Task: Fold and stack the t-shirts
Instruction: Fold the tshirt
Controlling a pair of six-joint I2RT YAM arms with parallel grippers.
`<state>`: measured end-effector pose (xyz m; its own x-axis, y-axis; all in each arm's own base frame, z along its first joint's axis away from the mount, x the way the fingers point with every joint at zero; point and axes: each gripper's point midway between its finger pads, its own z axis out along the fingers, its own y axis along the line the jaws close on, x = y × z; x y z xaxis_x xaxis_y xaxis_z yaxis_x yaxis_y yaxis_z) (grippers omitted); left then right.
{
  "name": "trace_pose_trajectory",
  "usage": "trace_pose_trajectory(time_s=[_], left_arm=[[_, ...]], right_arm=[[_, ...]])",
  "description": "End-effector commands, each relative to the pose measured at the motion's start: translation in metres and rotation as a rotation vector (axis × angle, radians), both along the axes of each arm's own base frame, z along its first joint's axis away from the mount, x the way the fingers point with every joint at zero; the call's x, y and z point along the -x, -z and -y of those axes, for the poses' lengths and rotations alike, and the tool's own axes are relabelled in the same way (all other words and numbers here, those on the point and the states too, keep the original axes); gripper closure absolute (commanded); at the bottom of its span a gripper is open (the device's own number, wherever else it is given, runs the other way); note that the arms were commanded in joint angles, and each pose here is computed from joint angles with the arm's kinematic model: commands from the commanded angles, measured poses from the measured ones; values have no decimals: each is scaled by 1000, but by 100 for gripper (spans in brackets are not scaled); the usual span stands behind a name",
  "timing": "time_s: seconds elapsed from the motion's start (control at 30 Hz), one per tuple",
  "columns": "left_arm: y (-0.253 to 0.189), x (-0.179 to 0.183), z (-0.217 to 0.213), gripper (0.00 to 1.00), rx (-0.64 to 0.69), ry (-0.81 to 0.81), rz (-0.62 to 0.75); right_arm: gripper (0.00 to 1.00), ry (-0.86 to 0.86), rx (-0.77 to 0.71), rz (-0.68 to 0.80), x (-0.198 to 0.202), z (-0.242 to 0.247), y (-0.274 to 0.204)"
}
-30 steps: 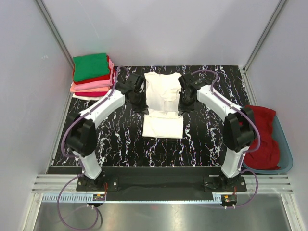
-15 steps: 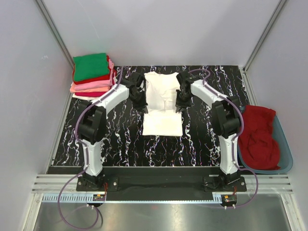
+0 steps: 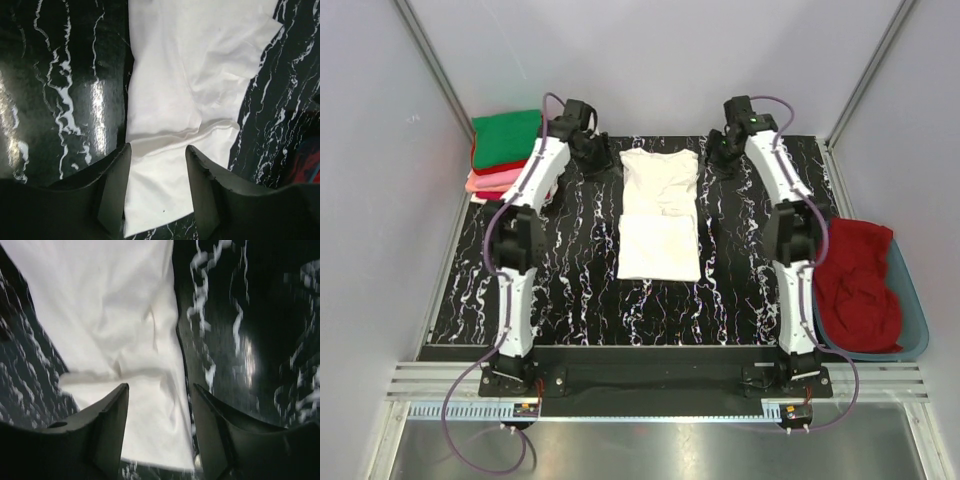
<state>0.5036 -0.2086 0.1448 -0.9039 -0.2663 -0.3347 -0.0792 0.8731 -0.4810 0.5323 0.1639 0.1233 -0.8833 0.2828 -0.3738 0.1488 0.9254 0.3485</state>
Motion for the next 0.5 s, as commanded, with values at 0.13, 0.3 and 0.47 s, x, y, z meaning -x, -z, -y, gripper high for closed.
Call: trace_pose_trajectory(time_s=[0.13,0.3,0.47], left_arm=[[-3,97,6,50,45,87,-1],[31,159,19,51,15,141,-58],[47,198,17,49,34,127,-84]], right_arm=[[50,-182,-248,-1,114,-64,-22],[45,-237,-133,-128,164,-76,20],[31,-169,-94,-197,214,-49,49]])
